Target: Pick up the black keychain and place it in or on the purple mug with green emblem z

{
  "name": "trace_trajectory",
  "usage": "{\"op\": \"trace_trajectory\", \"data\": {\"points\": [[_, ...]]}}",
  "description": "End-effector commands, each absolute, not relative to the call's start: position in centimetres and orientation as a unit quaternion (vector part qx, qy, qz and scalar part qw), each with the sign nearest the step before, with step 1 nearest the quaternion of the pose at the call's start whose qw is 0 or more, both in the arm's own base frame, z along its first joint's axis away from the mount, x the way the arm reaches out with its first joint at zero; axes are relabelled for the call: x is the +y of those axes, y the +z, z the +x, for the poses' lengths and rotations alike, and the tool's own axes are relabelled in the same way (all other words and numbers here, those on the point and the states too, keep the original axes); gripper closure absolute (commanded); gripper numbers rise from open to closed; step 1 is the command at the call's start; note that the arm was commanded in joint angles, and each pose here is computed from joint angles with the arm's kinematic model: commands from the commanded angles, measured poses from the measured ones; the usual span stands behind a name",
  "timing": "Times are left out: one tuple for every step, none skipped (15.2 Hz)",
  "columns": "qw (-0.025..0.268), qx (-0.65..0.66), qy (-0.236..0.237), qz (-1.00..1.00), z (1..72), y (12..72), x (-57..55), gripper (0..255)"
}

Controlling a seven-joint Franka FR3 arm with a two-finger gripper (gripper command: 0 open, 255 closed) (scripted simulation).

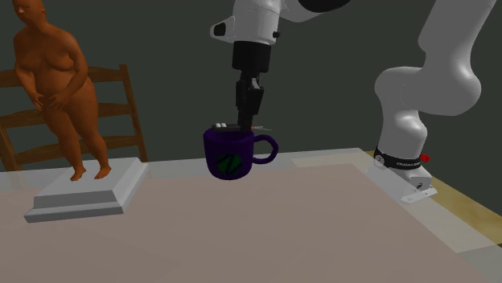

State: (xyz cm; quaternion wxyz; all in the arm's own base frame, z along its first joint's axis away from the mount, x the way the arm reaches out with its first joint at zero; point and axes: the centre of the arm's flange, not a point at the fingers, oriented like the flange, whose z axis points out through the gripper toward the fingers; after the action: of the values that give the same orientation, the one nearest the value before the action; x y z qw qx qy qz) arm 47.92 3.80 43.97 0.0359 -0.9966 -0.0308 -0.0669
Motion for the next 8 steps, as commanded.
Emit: {"op": "trace_trajectory", "data": {"points": [[0.036,-0.031,-0.067,-0.997,47.92,43.95,3.81,255],[0.036,-0.031,-0.067,-0.997,47.92,43.95,3.81,255],[0.036,-0.031,-0.067,-0.997,47.92,43.95,3.81,0],[0.036,-0.031,-0.067,-0.997,47.92,43.95,3.81,0],[0.036,-0.031,-0.067,-0.997,47.92,43.95,3.81,0],[0.036,-0.031,-0.067,-0.997,47.92,43.95,3.81,0],[0.036,-0.031,-0.067,-0.997,47.92,43.95,3.81,0],[0.036,-0.031,-0.067,-0.997,47.92,43.95,3.81,0]]}}
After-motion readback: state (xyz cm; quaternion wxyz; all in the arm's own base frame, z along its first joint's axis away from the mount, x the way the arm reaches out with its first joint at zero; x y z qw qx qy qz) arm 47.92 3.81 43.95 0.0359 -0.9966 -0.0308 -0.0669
